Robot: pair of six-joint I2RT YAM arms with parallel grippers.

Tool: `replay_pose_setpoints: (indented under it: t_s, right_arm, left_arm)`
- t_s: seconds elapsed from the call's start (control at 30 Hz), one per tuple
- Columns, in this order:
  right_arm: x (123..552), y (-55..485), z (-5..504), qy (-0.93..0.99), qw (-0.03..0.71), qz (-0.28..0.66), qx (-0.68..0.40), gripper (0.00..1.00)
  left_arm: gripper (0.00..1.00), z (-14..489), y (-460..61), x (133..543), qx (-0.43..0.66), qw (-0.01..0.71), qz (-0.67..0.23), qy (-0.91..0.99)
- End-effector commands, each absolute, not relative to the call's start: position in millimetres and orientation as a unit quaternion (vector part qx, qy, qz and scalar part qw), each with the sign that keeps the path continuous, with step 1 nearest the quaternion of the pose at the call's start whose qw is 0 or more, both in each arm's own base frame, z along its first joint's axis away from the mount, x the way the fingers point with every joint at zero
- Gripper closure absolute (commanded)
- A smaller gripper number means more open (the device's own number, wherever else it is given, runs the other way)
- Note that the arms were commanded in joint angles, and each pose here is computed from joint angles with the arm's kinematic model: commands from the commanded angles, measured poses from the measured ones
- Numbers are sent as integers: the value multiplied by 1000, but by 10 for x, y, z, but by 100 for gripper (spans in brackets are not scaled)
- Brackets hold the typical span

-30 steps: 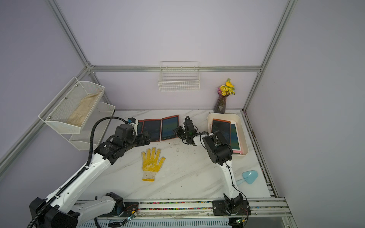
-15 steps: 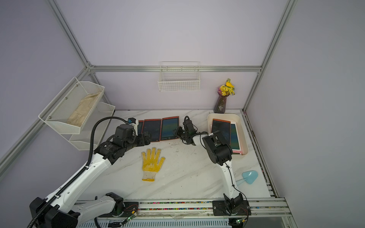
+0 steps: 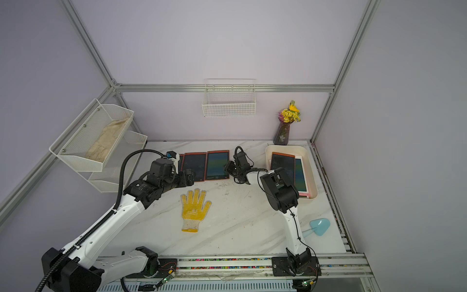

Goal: Take out the writing tablet from the storage box
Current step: Place the writing tablet at the center of the board.

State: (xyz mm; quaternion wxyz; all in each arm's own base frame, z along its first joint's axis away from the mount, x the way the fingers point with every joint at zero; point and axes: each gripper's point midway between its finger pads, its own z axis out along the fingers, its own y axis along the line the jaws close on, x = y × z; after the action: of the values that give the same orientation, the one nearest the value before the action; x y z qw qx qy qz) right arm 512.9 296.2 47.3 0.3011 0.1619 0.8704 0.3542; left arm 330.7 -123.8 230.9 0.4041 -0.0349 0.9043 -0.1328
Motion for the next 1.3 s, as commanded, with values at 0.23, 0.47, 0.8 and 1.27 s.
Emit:
replay_pose_setpoints:
  t_s: [0.23,0.47,0.8,1.27]
  right_arm:
    - [5114,2674,727,880,338,282,177,44]
    - [5073,2452,1007,873,362,274,176,44]
    - [4960,1812,1443,858,397,272,180,45]
    - [4727,589,1942,826,458,248,218,45]
  left_arm:
    - [9,2127,-1401,3425,-32,377,-162,911]
    - [10,2011,-1634,3538,-21,347,-200,916]
    - [9,1880,-2200,3712,17,326,-212,921]
    - [8,1850,-3185,3829,87,309,-239,916]
